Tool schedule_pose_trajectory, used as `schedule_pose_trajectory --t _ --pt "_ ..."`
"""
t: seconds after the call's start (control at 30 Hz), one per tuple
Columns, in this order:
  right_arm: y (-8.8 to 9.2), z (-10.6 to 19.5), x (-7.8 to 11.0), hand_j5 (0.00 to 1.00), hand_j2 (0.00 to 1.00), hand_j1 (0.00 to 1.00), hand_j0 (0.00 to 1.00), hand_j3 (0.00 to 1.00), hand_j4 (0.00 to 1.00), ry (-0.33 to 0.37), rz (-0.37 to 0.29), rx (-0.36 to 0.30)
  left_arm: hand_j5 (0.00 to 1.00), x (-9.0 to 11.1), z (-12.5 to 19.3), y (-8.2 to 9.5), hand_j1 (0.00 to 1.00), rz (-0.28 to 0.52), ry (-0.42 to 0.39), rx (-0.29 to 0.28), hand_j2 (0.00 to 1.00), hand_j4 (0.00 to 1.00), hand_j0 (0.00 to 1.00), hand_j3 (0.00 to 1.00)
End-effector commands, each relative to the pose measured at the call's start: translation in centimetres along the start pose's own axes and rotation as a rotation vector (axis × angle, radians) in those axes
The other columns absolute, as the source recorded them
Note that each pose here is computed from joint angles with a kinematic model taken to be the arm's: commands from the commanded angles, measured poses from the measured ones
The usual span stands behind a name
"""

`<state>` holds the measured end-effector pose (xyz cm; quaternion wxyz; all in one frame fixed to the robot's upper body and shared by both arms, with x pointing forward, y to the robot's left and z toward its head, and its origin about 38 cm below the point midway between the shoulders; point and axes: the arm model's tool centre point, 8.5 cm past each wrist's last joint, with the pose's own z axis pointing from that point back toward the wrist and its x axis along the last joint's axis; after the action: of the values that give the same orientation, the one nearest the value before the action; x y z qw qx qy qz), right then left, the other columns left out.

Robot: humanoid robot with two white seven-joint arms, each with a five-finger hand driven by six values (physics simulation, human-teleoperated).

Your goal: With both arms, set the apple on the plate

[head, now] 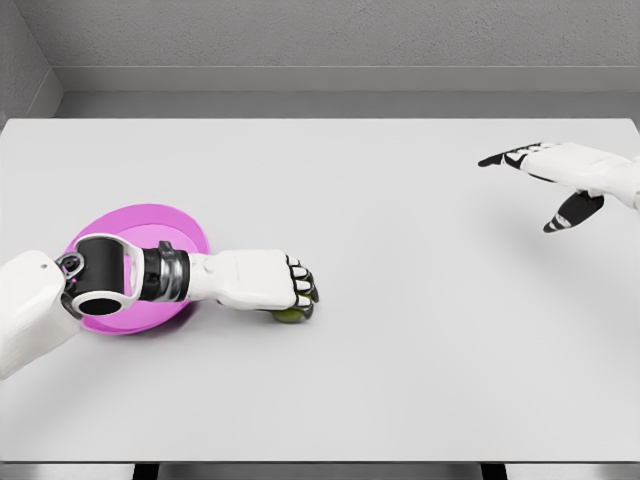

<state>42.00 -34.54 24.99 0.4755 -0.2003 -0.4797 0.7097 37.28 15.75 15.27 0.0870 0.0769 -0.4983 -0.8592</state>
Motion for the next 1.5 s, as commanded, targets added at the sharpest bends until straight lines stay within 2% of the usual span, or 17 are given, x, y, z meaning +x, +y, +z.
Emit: schedule_pose_trajectory --t 0.0,0.1,0.2,0.3,0.5,0.7,0.83,0.93,1.07,1.2,1.23,1.27,1.3,1.47 --pt "0.0 0.1 0.0 1.0 1.0 1.0 1.0 1.0 1.0 0.001 0.001 0.0 0.4 -0.1 0.1 0.1 0.4 -0.001 0.006 0.002 0.4 0.4 0.4 0.4" --pt "-0.1 0.1 0.0 1.0 1.0 1.0 1.0 1.0 1.0 0.001 0.002 0.0 0.37 -0.3 0.4 0.5 0.37 0.019 0.004 0.034 0.37 0.37 0.37 0.37" --pt "-0.1 0.2 0.1 1.0 1.0 1.0 1.0 1.0 1.0 0.0 0.005 -0.001 0.38 -1.5 1.7 2.0 0.38 0.047 0.017 0.09 0.38 0.38 0.38 0.38" --pt "-0.2 0.2 0.4 1.0 1.0 1.0 1.0 1.0 1.0 -0.008 0.01 -0.003 0.38 -2.1 3.3 1.9 0.38 0.084 0.033 0.101 0.38 0.38 0.38 0.38" --pt "-0.2 0.2 0.4 1.0 1.0 1.0 1.0 1.0 1.0 -0.008 0.011 -0.004 0.38 -4.6 9.9 1.7 0.38 0.153 0.142 0.121 0.38 0.38 0.38 0.38" --pt "-0.2 0.2 0.4 1.0 1.0 1.0 1.0 1.0 1.0 -0.008 0.01 -0.003 0.38 -6.1 13.4 1.4 0.38 0.22 0.207 0.158 0.38 0.38 0.38 0.38" --pt "-0.2 0.2 0.6 1.0 1.0 1.0 1.0 1.0 1.0 -0.013 0.014 -0.004 0.39 -6.8 14.0 0.6 0.39 0.238 0.236 0.144 0.39 0.39 0.39 0.39" --pt "-0.2 0.2 0.6 1.0 1.0 1.0 1.0 1.0 1.0 -0.014 0.014 -0.003 0.39 -7.8 14.7 -1.4 0.39 0.286 0.282 0.11 0.39 0.39 0.39 0.39" --pt "-0.2 0.2 0.8 1.0 1.0 1.0 1.0 1.0 1.0 -0.018 0.016 -0.004 0.41 -7.8 14.8 -3.9 0.41 0.318 0.307 0.058 0.41 0.41 0.41 0.41" --pt "-0.2 0.2 0.7 1.0 1.0 1.0 1.0 1.0 1.0 -0.016 0.017 -0.004 0.43 -7.7 14.8 -4.4 0.43 0.325 0.308 0.043 0.43 0.43 0.43 0.43" --pt "-0.2 0.2 0.8 1.0 1.0 1.0 1.0 1.0 1.0 -0.018 0.018 -0.004 0.52 -7.6 15.0 -4.6 0.52 0.326 0.311 0.036 0.52 0.52 0.52 0.52" --pt "-0.2 0.2 0.7 1.0 1.0 1.0 1.0 1.0 1.0 -0.016 0.017 -0.004 0.67 -7.6 15.1 -4.6 0.67 0.325 0.311 0.035 0.67 0.67 0.67 0.67" --pt "-0.2 0.2 0.7 1.0 1.0 1.0 1.0 1.0 1.0 -0.016 0.017 -0.004 0.98 -7.6 15.1 -4.6 0.98 0.325 0.31 0.033 0.98 0.98 0.98 0.98" --pt "-0.2 0.2 0.8 1.0 1.0 1.0 1.0 1.0 1.0 -0.018 0.018 -0.004 1.0 -7.4 15.1 -5.0 1.0 0.329 0.309 0.022 1.0 1.0 1.0 1.0"
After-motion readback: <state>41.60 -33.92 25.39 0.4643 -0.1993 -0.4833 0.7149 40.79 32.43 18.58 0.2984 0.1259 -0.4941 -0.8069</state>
